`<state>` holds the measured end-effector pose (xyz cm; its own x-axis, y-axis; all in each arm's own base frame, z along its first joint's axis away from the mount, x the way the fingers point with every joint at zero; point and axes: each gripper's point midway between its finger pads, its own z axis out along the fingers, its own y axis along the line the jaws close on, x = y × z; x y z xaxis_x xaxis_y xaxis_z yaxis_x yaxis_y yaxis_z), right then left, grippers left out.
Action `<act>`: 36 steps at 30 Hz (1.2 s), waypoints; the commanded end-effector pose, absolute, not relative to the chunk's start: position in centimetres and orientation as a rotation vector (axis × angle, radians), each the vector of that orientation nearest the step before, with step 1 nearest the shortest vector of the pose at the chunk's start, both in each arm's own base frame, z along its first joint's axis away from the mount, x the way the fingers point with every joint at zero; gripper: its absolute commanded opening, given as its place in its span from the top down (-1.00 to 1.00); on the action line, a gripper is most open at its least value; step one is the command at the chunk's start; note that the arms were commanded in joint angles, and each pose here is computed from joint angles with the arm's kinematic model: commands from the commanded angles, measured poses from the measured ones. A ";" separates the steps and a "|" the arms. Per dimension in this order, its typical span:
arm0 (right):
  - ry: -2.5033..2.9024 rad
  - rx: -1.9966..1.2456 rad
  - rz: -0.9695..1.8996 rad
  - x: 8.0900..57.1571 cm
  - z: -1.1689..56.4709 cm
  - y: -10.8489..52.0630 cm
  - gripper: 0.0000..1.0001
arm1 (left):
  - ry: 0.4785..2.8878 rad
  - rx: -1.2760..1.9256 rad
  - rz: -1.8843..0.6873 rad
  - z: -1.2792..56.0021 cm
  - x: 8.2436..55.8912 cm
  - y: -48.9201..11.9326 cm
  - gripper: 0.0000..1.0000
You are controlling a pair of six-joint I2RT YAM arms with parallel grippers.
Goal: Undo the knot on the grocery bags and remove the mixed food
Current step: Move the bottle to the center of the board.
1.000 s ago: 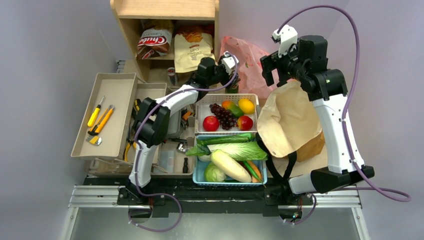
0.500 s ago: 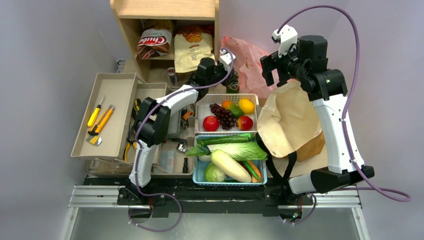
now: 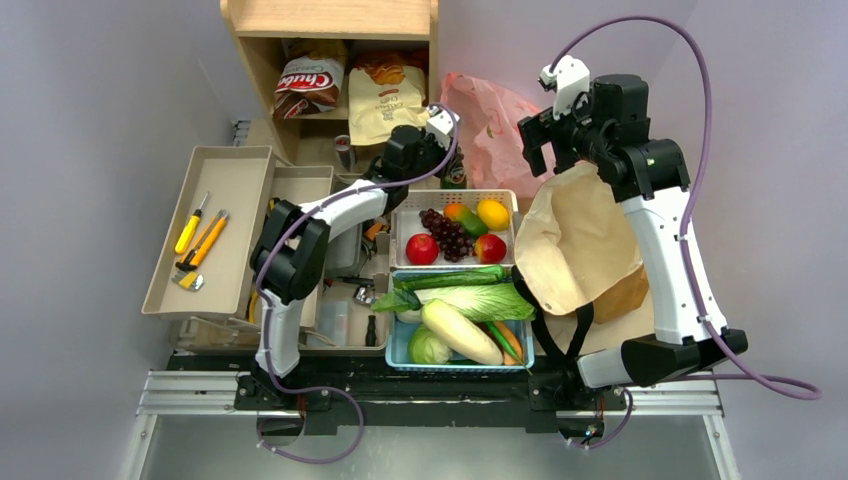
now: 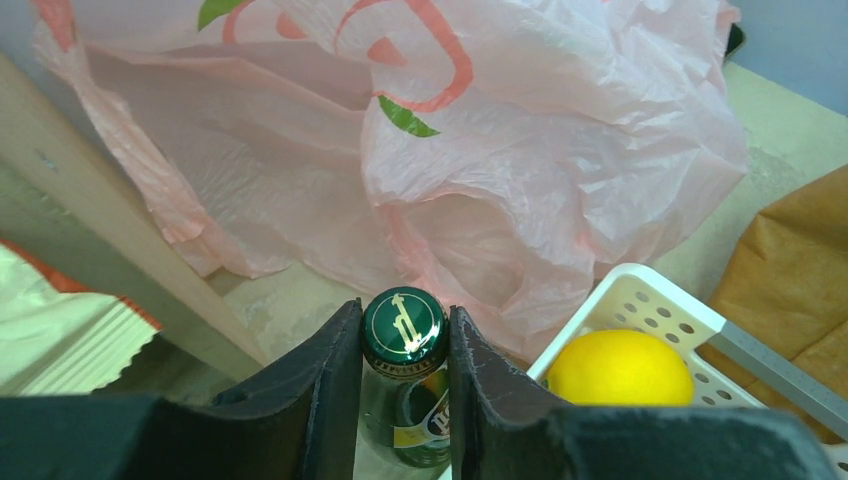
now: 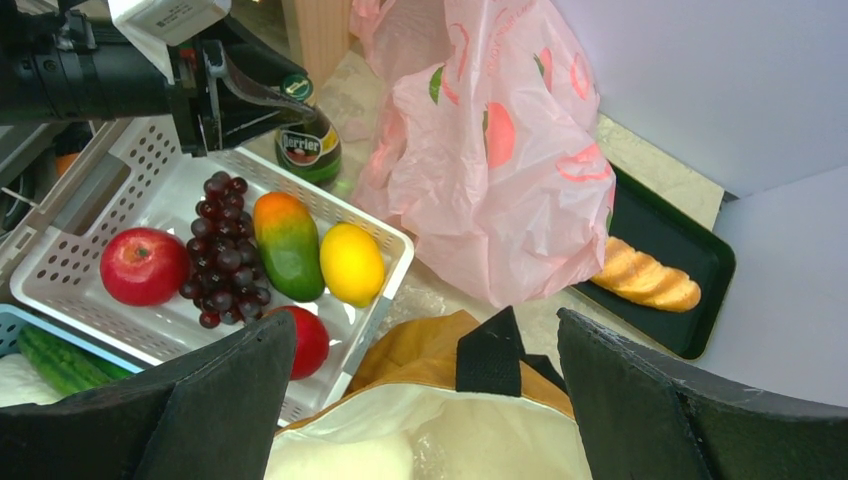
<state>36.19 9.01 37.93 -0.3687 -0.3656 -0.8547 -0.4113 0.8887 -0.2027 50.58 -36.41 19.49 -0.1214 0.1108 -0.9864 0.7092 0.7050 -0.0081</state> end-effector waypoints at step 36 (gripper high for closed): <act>1.950 -0.568 0.075 36.9 38.9 9.4 -0.98 | 1.566 0.232 -0.282 24.9 55.8 -23.0 0.60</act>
<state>36.67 9.27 37.39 -0.3722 -0.3727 -0.8500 -0.4299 0.8809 -0.1980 54.75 -23.49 19.44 -0.1475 0.0504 -0.9878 0.3385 0.9410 -0.0026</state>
